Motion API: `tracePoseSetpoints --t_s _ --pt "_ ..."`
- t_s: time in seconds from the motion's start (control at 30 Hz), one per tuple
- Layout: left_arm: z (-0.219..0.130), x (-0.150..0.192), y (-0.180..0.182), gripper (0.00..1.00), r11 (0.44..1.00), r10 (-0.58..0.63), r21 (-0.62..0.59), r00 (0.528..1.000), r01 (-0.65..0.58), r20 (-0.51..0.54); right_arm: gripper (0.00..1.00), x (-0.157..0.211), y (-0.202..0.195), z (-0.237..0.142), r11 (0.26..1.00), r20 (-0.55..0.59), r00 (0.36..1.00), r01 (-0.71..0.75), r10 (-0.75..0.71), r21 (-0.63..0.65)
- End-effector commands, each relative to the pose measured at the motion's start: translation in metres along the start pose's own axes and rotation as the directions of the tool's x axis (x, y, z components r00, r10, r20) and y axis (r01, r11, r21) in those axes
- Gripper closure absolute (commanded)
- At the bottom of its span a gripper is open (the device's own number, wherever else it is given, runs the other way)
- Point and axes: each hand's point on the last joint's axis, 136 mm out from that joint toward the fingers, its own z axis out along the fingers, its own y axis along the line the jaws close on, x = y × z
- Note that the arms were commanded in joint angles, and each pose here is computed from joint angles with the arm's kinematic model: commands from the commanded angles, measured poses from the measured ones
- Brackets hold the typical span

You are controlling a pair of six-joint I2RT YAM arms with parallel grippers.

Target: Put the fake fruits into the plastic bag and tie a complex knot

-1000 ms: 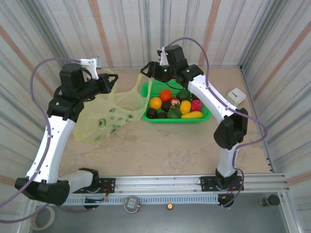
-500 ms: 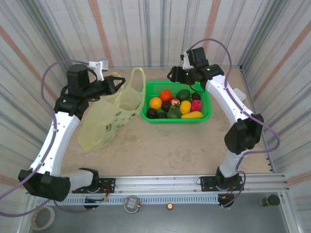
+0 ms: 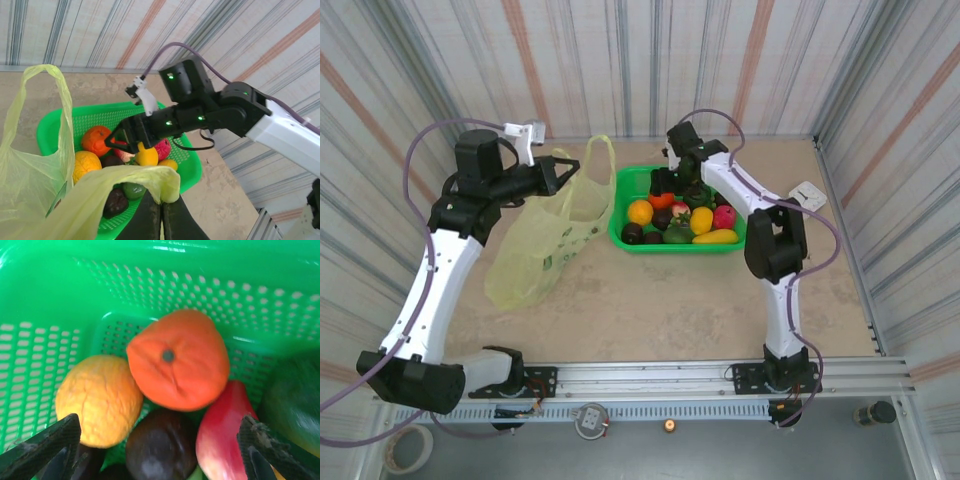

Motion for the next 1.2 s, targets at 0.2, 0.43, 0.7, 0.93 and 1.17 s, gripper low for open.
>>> tracePoseSetpoints --t_s 0.2,0.43,0.7,0.93,1.17 --pt "-0.020 -0.001 -0.031 1.00 0.989 0.119 0.090 0.993 -0.120 0.016 0.12 -0.004 -0.011 0.049 0.997 -0.035 0.999 0.031 -0.029 0.068" --pt "-0.022 0.014 -0.037 1.00 0.977 0.182 0.116 0.983 -0.181 0.003 0.36 0.003 -0.011 0.062 0.999 -0.071 0.997 0.008 -0.005 0.044" --pt "-0.022 0.028 -0.037 1.00 0.969 0.228 0.096 0.974 -0.228 0.010 0.47 -0.019 0.007 -0.009 0.999 0.077 0.997 -0.001 0.005 -0.043" --pt "-0.032 0.025 -0.046 1.00 0.955 0.272 0.105 0.961 -0.277 0.060 0.45 -0.018 0.016 -0.087 0.994 0.215 0.976 -0.011 0.035 -0.111" --pt "-0.031 0.017 -0.054 1.00 0.950 0.272 0.139 0.959 -0.281 0.081 0.44 -0.009 0.040 -0.149 0.964 0.335 0.940 0.028 0.064 -0.263"
